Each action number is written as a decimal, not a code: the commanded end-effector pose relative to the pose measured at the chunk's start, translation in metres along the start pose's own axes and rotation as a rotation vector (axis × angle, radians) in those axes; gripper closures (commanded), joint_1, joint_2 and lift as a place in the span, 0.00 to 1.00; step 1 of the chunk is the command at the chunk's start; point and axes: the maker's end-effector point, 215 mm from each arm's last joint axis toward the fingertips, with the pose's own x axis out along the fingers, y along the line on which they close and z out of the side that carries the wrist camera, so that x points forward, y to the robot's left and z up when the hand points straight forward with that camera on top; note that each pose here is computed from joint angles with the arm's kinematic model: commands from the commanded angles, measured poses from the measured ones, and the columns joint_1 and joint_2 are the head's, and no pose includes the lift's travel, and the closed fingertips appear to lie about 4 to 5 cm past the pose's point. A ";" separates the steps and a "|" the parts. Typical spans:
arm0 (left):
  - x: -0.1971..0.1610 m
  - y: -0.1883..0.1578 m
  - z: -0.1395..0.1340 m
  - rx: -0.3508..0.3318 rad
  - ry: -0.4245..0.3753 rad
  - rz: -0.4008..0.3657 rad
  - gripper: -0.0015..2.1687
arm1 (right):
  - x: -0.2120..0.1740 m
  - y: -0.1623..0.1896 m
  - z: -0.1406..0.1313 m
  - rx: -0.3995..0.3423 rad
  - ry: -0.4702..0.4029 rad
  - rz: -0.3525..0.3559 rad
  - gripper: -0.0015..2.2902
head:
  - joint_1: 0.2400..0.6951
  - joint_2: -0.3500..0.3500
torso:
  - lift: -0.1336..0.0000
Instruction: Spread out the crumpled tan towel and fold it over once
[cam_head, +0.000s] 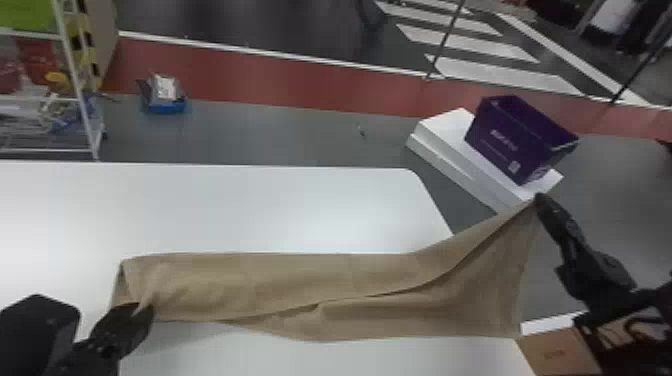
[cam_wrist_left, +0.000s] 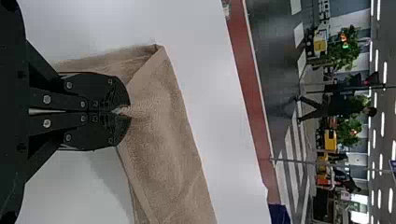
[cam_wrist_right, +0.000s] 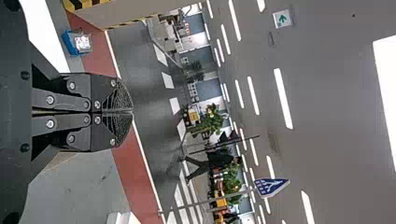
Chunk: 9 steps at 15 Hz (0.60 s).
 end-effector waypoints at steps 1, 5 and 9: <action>-0.009 0.004 0.016 -0.013 -0.027 0.005 0.56 | 0.000 0.000 -0.001 0.001 0.000 0.000 0.77 | 1.00 0.00 | 0.07; -0.022 0.030 0.020 -0.061 -0.003 0.040 0.55 | -0.002 -0.004 -0.001 -0.003 0.001 -0.007 0.77 | 1.00 0.00 | 0.07; -0.030 0.039 0.014 -0.103 0.044 0.043 0.38 | 0.000 0.000 0.000 -0.003 0.001 0.001 0.78 | 1.00 0.00 | 0.07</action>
